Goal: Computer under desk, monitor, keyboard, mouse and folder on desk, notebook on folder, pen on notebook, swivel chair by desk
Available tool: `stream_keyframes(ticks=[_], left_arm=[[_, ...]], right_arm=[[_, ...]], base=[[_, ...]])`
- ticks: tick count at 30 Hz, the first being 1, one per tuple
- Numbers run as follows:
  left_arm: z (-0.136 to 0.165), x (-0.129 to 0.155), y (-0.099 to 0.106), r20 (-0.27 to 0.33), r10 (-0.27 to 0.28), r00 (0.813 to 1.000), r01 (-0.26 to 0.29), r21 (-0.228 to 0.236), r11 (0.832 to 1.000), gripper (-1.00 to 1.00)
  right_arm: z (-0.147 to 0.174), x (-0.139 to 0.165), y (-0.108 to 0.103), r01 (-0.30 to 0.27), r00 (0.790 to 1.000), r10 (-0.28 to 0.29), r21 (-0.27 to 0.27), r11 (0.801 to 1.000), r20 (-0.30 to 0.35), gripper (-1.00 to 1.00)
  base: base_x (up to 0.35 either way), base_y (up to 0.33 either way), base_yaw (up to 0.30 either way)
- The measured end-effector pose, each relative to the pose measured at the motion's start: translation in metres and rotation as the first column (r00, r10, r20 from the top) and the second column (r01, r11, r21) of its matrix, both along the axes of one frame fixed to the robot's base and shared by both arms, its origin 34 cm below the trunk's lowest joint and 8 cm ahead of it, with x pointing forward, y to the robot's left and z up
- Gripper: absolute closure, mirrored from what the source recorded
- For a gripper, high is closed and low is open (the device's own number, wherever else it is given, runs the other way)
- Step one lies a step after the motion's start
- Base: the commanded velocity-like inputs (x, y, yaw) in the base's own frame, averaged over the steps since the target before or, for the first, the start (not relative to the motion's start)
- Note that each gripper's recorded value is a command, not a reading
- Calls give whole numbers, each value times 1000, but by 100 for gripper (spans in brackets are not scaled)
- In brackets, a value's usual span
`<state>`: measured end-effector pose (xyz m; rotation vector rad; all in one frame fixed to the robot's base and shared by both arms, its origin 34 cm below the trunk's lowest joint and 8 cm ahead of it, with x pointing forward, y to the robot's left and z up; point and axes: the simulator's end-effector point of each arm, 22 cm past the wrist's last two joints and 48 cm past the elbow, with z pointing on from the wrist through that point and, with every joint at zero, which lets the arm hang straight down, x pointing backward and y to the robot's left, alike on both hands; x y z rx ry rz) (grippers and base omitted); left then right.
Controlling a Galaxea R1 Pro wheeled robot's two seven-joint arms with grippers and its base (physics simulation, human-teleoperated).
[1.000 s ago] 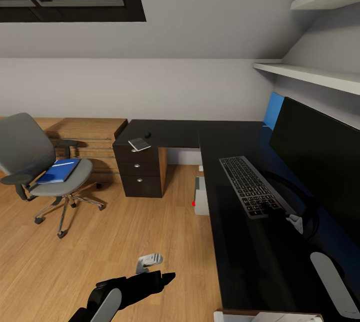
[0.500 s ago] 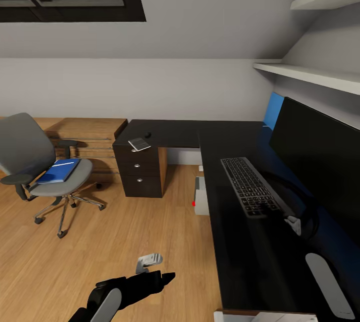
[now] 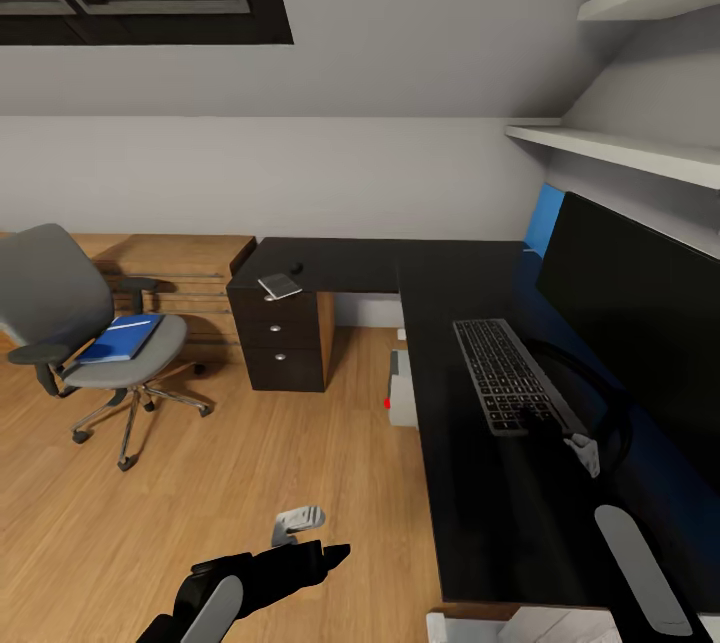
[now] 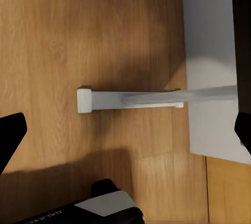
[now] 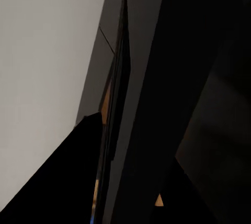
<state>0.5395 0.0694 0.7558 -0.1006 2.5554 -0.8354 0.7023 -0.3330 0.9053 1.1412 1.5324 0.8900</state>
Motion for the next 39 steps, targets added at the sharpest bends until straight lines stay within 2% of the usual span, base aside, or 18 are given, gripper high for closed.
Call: stream_keyframes(ticks=[8,26,39], left_arm=[[0,0,0,0,0,1000,0,1,1000,-100],[0,0,0,0,0,1000,0,0,1000,-100],[0,0,0,0,0,1000,0,-1,1000,-100]], right_arm=[[-9,-2,0,1,1000,-1,2,1000,-18,100],[-10,-2,-1,8,1000,-8,3,1000,-22,100],[-16,-4,-2,17,999,-16,8,1000,-51,100]], base=[[-162,0,0],[-4,0,0],[0,0,0]])
